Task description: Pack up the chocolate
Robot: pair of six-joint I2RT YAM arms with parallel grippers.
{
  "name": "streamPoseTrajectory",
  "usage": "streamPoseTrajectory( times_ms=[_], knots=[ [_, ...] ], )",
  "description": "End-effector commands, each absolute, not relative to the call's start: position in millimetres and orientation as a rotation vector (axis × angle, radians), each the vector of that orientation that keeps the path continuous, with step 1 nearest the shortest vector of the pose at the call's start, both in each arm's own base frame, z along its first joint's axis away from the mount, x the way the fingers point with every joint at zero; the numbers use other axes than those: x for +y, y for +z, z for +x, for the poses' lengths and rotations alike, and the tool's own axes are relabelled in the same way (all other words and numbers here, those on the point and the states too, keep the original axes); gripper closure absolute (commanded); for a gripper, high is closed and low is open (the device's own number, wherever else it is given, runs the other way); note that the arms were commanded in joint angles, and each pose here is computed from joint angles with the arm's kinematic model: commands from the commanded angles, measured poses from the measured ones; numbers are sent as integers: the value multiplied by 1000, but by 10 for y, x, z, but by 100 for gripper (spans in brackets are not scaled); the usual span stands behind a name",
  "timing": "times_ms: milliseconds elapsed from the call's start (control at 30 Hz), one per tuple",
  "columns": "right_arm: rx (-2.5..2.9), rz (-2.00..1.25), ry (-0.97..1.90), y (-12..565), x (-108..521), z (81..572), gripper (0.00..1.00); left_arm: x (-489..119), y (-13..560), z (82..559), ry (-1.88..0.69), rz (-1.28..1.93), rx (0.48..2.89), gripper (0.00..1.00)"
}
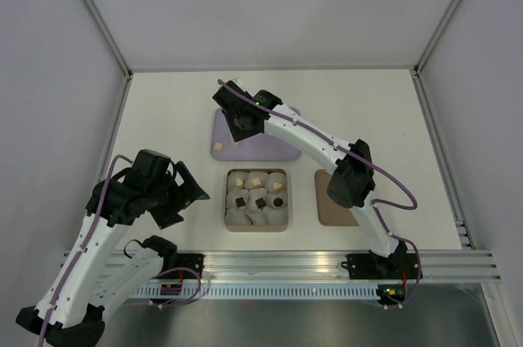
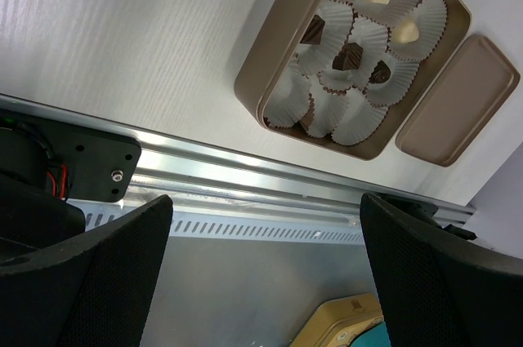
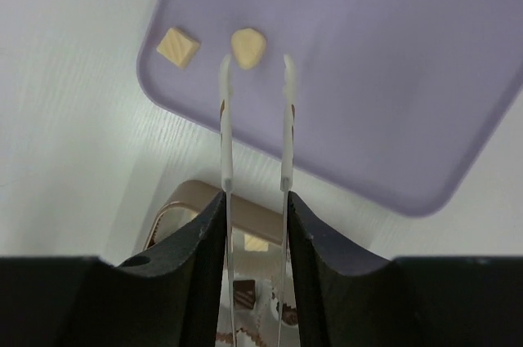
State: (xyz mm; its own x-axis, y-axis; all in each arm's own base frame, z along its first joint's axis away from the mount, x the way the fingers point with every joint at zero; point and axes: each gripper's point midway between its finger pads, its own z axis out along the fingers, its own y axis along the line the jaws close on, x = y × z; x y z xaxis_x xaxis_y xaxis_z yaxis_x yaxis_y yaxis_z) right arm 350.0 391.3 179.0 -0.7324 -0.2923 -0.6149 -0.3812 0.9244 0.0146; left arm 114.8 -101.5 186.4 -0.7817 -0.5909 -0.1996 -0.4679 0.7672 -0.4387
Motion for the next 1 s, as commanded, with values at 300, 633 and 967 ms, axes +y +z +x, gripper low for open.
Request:
streamPoseTrajectory(
  times_ms=[300,633,967],
  knots=[
    [2425,-588,194,1452,4100,3746,59,-1047,1777,1116,-544,-874,2656,0],
    [2453,-603,201,1223,4161,3786,59,-1041,1739,1089,-544,-891,2659,1],
    [2443,-533,224,1287,4176,3825,73,-1038,1745,1117,-529,-888,2661,0]
  ],
)
